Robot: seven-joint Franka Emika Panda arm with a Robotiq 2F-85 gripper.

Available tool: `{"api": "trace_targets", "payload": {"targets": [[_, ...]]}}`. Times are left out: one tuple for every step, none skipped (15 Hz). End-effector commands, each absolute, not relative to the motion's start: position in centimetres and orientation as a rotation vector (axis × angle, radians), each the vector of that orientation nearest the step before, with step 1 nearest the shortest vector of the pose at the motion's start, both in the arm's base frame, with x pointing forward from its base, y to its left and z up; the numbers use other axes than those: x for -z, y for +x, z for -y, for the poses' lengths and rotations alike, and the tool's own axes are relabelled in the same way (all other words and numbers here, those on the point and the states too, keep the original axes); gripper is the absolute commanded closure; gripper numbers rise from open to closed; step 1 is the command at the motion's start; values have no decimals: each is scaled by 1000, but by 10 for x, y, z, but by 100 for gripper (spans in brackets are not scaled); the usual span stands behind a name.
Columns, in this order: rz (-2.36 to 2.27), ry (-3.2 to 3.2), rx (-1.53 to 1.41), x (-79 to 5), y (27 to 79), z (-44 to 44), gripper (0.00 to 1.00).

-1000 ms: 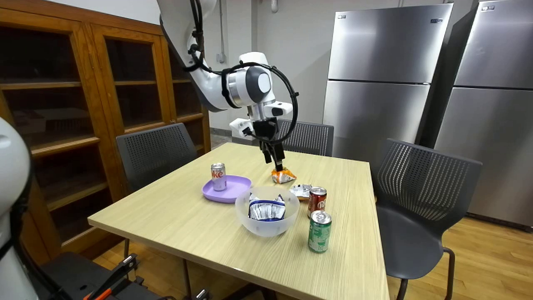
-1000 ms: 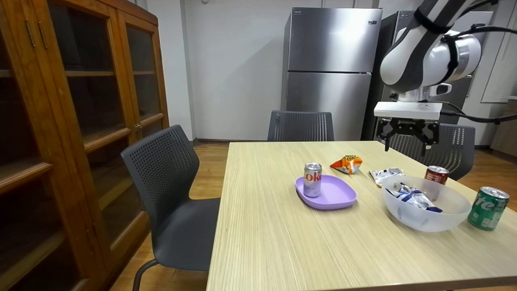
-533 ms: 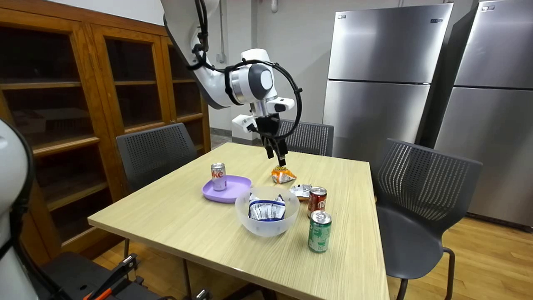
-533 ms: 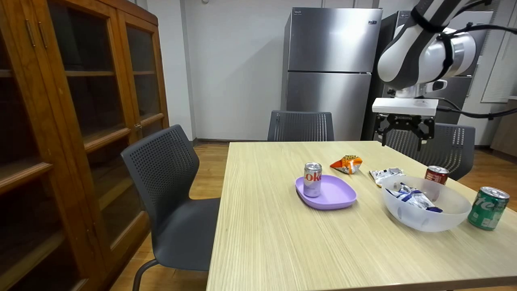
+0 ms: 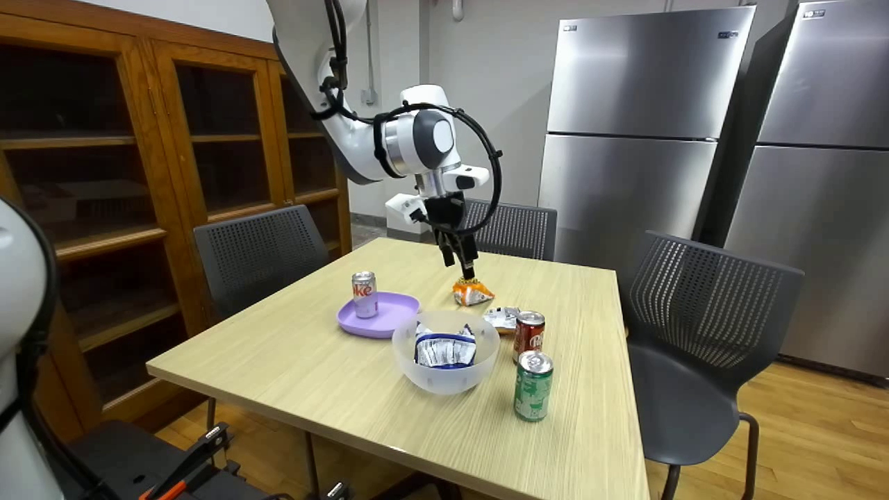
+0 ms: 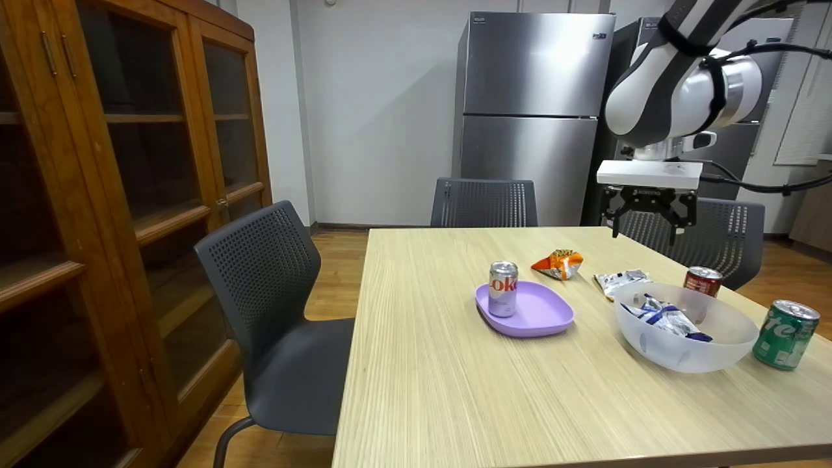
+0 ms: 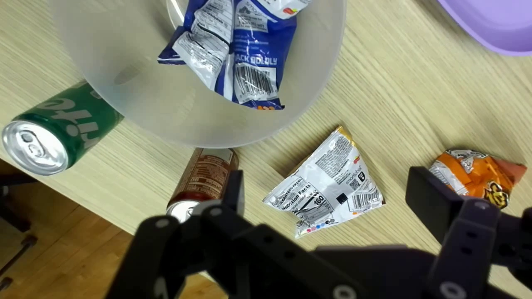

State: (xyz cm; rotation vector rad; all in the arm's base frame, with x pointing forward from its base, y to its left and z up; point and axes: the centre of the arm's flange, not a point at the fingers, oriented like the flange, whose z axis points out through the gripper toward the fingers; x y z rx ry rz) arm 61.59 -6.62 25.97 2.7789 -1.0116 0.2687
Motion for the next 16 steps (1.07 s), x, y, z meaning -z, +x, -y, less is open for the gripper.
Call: {"api": "trace_targets", "payload": {"targets": [[1031,2794,-290,-258,634,54,0],[1035,2800,-294,-257,638,49,0],[1036,2800,-301,-255,644,45,0],[1039,2801,-306,-252,649,41,0],[1041,2803,-310,-250,654,37,0],[1055,2799,-319,-247,661,35,0],[1070,2799,-321,-244,668,33,0],[1092,2795,-330,-241,676,32,0],[1109,2797,-331,-239,682,31,0],[1132,2794,-336,-236,688,30,0],[1158,2790,-347,-233,694,29,0],[1191,2778,-360,-230,701,29,0],[1217,2771,-367,-228,706,28,0],[1246,2763,-376,-225,712,28,0],[1280,2756,-382,-222,718,26,0],[1319,2749,-386,-219,724,26,0]]}}
